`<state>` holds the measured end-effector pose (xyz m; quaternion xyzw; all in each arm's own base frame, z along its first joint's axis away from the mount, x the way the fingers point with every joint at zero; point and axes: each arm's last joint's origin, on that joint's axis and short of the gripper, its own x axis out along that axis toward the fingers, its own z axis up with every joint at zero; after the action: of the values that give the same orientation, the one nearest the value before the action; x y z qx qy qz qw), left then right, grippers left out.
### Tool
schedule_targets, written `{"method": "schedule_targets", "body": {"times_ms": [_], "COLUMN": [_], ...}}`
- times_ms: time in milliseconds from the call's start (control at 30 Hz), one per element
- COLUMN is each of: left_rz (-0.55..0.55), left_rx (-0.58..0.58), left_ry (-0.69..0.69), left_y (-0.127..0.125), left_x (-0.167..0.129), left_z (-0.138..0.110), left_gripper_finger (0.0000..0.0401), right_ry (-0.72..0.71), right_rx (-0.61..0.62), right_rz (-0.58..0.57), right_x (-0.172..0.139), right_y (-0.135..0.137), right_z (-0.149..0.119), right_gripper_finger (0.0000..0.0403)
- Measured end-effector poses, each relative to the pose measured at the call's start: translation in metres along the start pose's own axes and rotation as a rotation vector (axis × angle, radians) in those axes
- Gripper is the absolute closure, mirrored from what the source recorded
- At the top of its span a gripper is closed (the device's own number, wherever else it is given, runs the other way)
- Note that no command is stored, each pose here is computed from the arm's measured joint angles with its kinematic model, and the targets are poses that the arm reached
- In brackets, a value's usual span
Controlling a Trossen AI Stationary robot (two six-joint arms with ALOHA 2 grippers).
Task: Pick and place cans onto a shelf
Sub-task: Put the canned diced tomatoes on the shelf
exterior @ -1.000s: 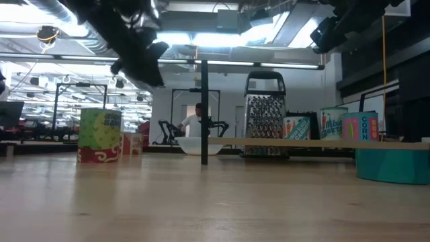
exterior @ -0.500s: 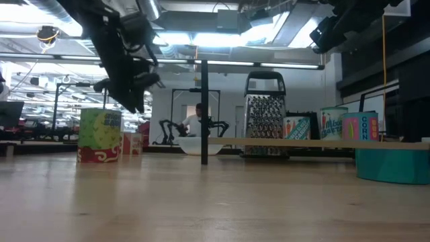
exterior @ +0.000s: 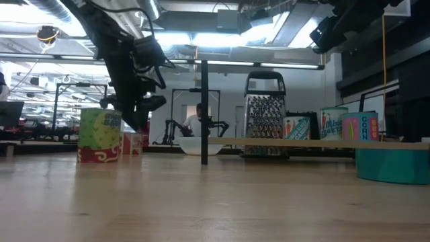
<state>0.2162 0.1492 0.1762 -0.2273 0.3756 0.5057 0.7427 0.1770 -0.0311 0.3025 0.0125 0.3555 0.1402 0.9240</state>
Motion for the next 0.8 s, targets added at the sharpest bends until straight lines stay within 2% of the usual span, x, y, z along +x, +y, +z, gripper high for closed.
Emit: {"method": "schedule_targets", "body": {"times_ms": [367, 733, 800], "left_rz": [0.04, 0.033, 0.032], "left_rx": [0.035, 0.038, 0.043], "left_ry": [0.043, 0.049, 0.05], "left_y": [0.001, 0.001, 0.001], "left_x": [0.014, 0.014, 0.014], "left_z": [-0.004, -0.005, -0.005], "left_gripper_finger": [0.0282, 0.0388, 0.0394], "right_ry": [0.0, 0.0, 0.0], "right_rx": [0.0, 0.0, 0.0], "right_rz": [0.0, 0.0, 0.0], "right_x": [0.0, 0.0, 0.0], "right_y": [0.0, 0.0, 0.0], "right_z": [0.0, 0.0, 0.0], "right_gripper_finger": [0.0228, 0.0228, 0.0228]}}
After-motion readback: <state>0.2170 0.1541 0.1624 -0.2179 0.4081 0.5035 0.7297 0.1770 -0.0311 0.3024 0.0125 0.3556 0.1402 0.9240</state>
